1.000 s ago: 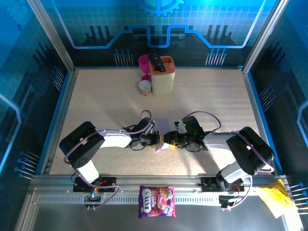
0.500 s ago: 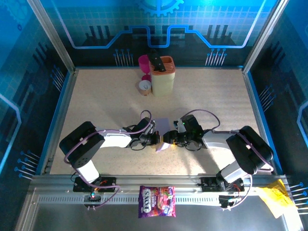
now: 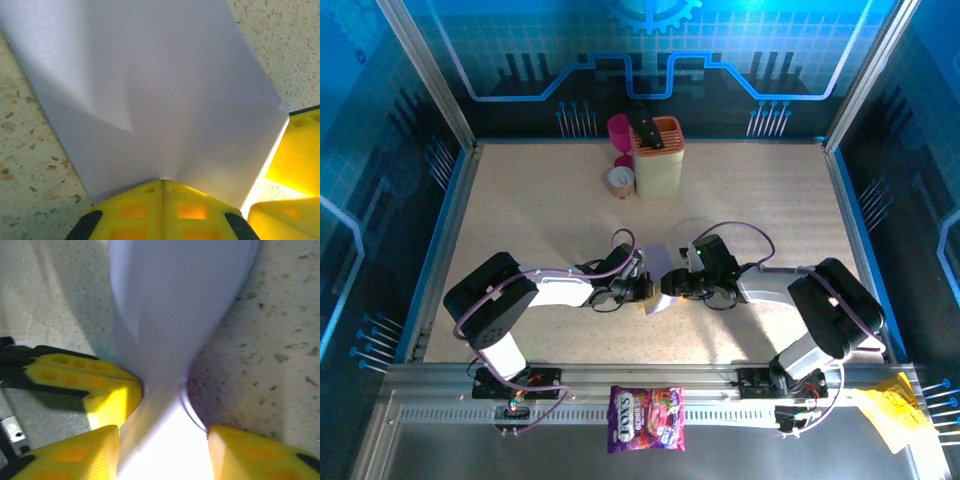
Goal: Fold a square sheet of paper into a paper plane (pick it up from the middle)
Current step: Fold the triangle a second time at the center of the table.
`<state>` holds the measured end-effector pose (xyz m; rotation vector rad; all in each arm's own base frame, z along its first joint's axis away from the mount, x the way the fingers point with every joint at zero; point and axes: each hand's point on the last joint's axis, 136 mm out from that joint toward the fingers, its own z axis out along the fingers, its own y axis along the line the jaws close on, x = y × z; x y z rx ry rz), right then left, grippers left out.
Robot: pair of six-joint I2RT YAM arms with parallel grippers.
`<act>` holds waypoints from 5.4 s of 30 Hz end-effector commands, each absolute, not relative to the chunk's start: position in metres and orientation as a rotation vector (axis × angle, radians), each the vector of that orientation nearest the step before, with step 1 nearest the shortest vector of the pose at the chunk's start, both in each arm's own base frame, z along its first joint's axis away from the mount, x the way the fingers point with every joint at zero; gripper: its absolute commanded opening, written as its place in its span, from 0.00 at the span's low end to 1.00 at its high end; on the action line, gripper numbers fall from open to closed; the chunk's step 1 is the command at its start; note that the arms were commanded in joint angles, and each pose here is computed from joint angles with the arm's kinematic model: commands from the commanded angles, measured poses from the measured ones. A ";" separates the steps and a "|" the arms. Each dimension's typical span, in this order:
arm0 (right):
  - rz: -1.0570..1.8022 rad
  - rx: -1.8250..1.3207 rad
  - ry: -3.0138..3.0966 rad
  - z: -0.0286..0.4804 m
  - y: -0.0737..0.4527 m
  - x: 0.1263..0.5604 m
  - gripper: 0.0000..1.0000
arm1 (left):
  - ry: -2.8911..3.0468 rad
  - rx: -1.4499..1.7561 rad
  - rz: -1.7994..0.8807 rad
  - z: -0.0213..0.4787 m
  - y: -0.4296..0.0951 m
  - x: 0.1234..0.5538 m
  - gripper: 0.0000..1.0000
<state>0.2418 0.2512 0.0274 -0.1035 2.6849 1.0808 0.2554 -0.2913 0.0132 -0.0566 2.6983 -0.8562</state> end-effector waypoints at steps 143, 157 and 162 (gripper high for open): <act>0.891 -0.213 2.811 0.044 0.253 0.205 0.55 | 2.848 -0.059 -0.734 -0.029 -0.270 0.229 0.00; 0.849 -0.194 2.796 0.051 0.246 0.207 0.54 | 2.851 -0.059 -0.737 -0.029 -0.271 0.229 0.00; 0.720 -0.127 2.854 0.034 0.227 0.207 0.57 | 2.853 -0.060 -0.733 -0.030 -0.270 0.228 0.00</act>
